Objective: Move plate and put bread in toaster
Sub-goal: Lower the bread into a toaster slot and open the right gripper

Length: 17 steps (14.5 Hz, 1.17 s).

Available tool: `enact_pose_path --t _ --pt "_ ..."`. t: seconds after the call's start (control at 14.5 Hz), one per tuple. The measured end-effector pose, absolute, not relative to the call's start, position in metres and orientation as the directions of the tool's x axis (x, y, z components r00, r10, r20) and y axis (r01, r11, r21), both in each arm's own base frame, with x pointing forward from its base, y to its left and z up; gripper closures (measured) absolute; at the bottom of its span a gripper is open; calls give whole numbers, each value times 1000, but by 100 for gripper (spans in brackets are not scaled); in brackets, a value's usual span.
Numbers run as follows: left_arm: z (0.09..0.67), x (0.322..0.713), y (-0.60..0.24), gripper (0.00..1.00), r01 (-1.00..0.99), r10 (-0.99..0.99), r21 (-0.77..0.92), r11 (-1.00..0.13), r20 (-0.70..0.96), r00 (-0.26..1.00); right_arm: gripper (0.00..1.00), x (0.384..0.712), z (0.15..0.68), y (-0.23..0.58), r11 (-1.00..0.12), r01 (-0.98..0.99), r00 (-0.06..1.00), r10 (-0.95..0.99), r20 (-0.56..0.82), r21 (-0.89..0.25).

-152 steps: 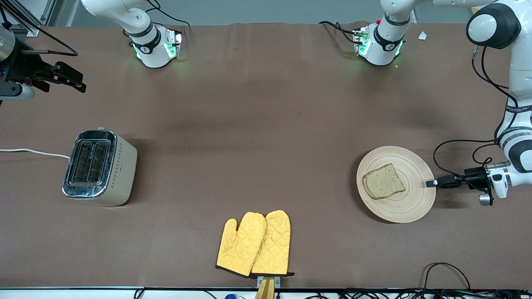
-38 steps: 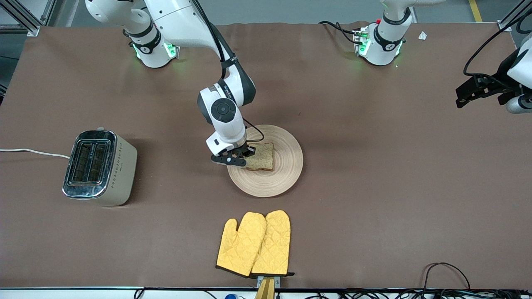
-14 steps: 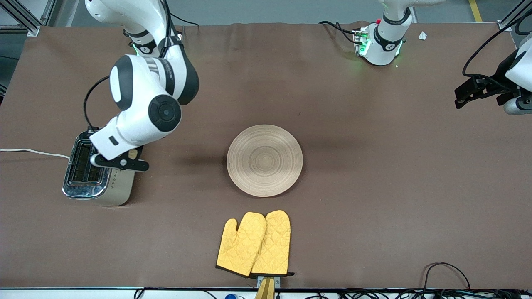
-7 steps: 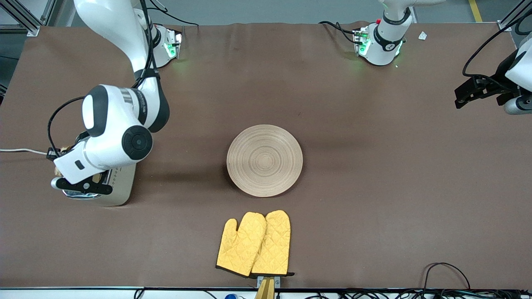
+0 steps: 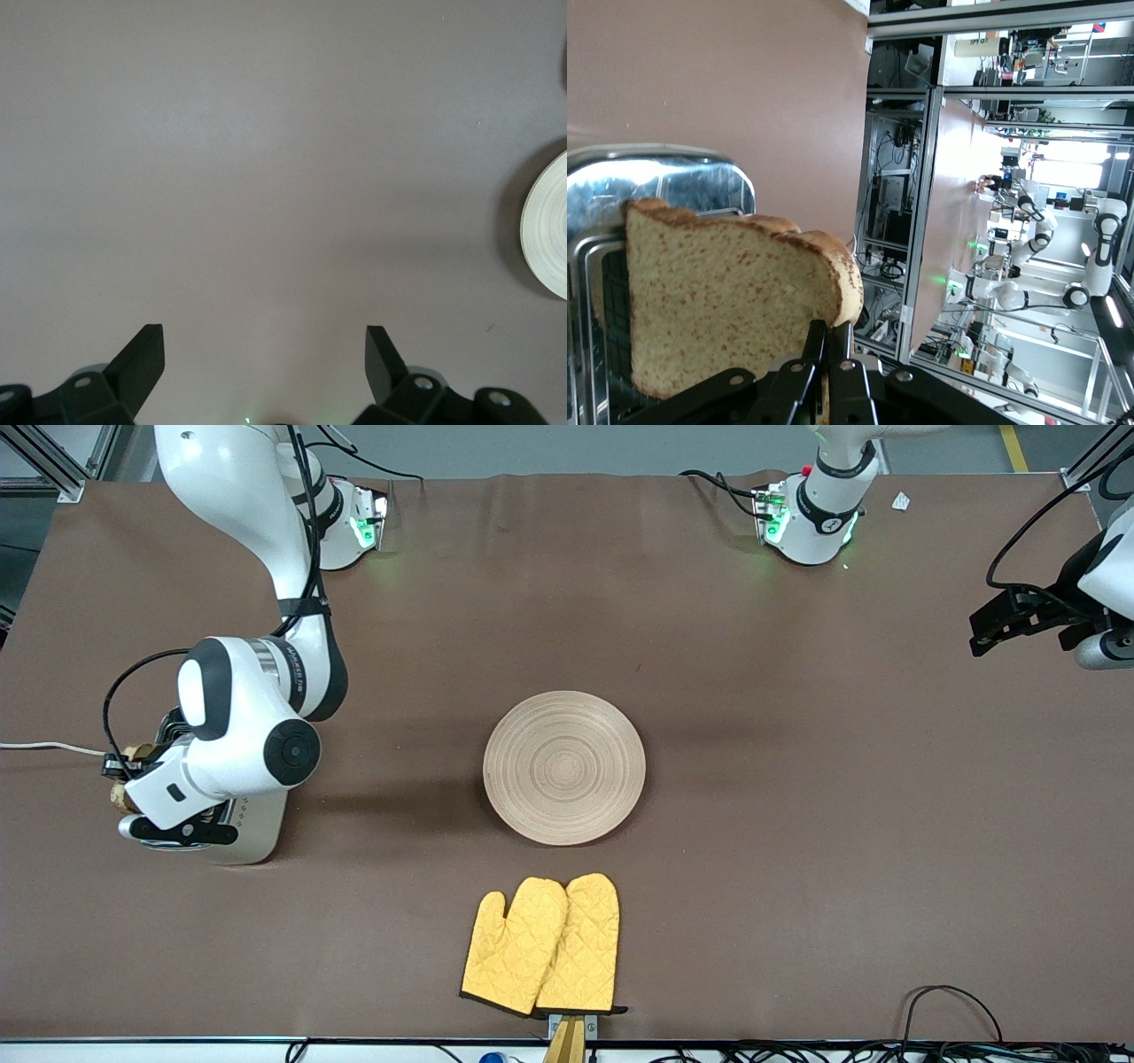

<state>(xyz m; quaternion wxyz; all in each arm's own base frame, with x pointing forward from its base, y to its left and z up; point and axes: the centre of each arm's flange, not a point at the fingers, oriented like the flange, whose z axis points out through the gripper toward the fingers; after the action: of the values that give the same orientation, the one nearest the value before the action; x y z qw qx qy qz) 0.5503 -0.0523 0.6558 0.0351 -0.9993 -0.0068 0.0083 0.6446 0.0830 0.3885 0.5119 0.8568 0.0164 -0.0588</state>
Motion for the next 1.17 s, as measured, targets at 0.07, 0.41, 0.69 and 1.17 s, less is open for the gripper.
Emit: enact_pose_path --t 0.07,0.41,0.69,1.17 --pt "656 550 -52 0 13 14 -70 -997 -16 1000 96 641 386 86 -469 91 992 -39 -124 878" --pt "655 551 -52 0 14 16 -70 -997 -17 1000 96 626 379 102 -457 113 987 -49 -152 882" --pt "654 552 -51 0 14 16 -70 -997 -20 1000 96 621 377 99 -456 121 984 -58 -166 881" --pt "652 552 -51 0 16 17 -70 -997 -23 1000 96 602 377 101 -454 143 981 -52 -186 879"
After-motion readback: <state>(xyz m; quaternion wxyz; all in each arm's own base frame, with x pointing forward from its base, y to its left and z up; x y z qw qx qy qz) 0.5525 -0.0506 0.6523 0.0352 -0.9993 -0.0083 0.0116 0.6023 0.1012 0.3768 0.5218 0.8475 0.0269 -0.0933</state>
